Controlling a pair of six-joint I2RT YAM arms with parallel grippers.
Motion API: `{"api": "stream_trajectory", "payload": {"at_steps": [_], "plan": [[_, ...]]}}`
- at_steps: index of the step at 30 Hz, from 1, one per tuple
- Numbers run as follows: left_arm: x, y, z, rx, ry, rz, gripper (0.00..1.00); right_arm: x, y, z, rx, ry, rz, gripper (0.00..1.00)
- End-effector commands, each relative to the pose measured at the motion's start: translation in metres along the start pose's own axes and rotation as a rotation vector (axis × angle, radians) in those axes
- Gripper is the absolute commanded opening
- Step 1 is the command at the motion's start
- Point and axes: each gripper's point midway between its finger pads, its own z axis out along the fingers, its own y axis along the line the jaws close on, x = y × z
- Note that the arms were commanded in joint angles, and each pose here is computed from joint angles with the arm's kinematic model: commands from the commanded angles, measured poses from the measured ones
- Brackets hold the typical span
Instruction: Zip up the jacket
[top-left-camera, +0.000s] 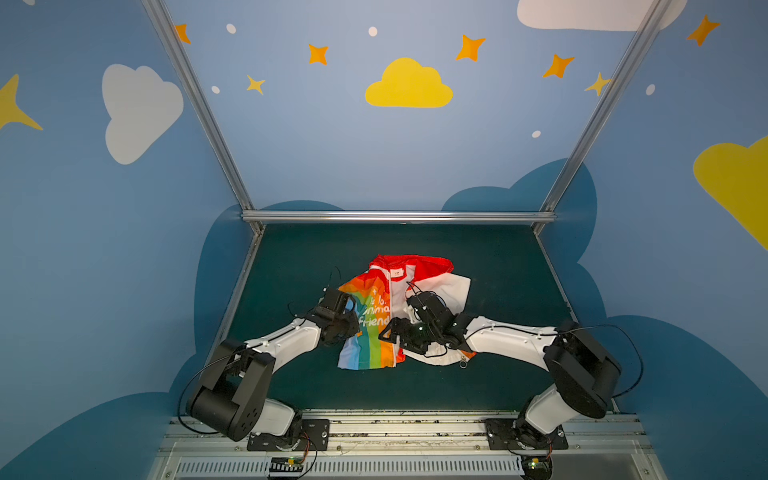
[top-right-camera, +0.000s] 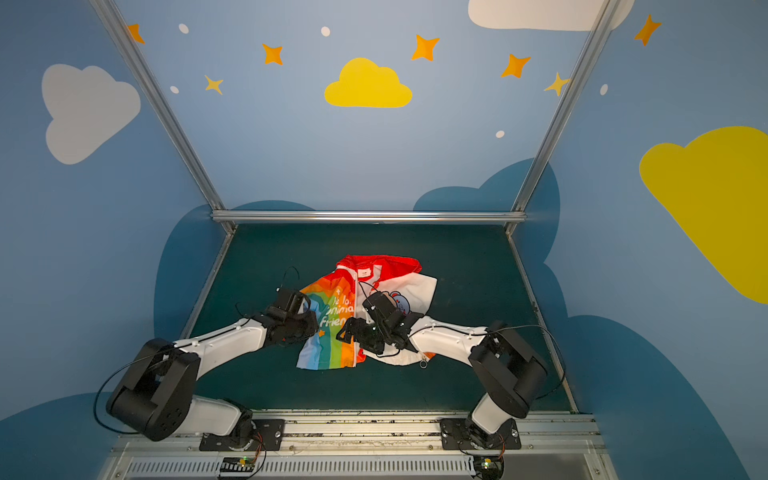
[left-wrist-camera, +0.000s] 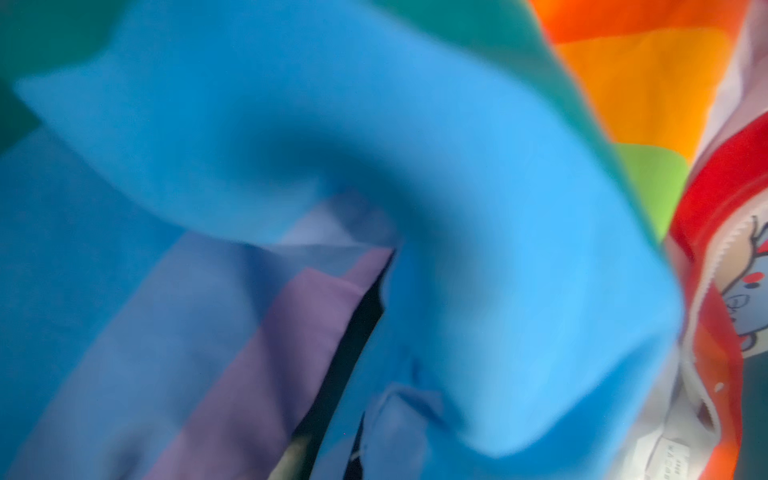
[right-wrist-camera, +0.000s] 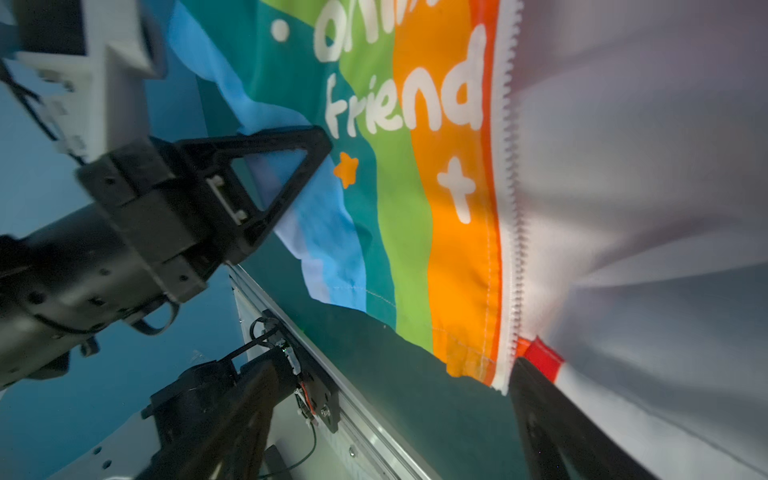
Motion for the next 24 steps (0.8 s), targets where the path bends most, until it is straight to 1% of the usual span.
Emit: {"api": "stream_trajectory", "payload": {"at_steps": [1, 3, 7, 10, 13, 19, 24], "plan": [[0.007, 0.022, 0.007, -0.075, 0.036, -0.035, 0.03, -0.001, 0.014, 0.003, -0.024, 0.028, -0.035, 0.88], [0.010, 0.031, 0.012, -0.094, 0.060, -0.055, 0.03, -0.001, 0.017, 0.013, -0.026, 0.055, -0.045, 0.88], [0.014, 0.036, 0.019, -0.105, 0.081, -0.064, 0.03, -0.007, -0.004, 0.027, 0.042, 0.048, -0.033, 0.88], [0.016, 0.039, 0.023, -0.116, 0.094, -0.066, 0.03, -0.011, -0.016, 0.035, 0.072, 0.062, -0.063, 0.88], [0.021, 0.042, 0.026, -0.125, 0.113, -0.066, 0.03, -0.011, -0.020, 0.043, 0.066, 0.088, -0.089, 0.88], [0.027, 0.043, 0.030, -0.117, 0.134, -0.072, 0.03, -0.003, -0.011, 0.049, 0.014, 0.134, -0.157, 0.88], [0.027, 0.043, 0.031, -0.119, 0.138, -0.070, 0.03, -0.003, 0.002, 0.049, -0.090, 0.148, -0.182, 0.88]]}}
